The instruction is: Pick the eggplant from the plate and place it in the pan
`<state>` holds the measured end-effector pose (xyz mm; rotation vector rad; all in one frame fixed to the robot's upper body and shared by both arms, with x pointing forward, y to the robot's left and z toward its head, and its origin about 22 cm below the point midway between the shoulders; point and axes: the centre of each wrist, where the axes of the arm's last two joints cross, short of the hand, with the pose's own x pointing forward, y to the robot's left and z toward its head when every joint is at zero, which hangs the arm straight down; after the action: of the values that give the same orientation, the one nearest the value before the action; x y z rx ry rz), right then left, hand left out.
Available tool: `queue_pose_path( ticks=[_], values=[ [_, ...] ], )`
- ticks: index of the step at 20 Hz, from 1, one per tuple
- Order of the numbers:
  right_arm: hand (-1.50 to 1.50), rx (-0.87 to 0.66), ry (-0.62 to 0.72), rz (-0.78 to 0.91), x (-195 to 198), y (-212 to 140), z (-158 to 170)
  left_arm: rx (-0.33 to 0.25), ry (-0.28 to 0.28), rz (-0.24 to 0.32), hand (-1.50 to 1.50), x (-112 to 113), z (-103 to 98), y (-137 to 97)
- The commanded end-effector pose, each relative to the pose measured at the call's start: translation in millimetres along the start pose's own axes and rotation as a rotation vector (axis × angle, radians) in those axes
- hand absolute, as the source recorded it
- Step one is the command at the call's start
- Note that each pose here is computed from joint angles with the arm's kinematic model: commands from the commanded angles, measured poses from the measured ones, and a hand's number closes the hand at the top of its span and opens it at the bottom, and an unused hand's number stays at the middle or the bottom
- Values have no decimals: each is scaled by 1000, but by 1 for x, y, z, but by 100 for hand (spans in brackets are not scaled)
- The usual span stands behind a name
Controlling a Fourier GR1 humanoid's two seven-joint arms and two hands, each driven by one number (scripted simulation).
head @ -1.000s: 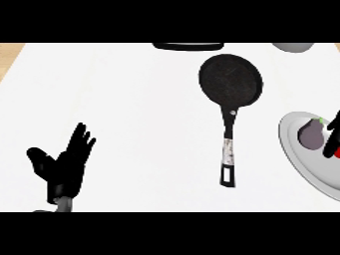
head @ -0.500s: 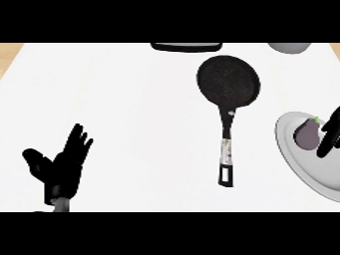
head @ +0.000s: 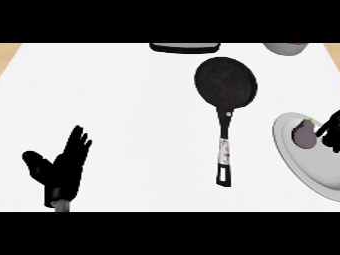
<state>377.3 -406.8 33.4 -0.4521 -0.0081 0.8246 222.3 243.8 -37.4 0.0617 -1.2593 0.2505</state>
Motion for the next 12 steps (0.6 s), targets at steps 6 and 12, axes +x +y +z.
queue_pose_path(
  ticks=[6,12],
  values=[
    [150,-226,-358,102,143,62,52,-7,51,-10,0,-13,6,2],
    [150,-653,-732,194,275,168,190,-74,43,-32,0,-4,-5,-10]
  ],
)
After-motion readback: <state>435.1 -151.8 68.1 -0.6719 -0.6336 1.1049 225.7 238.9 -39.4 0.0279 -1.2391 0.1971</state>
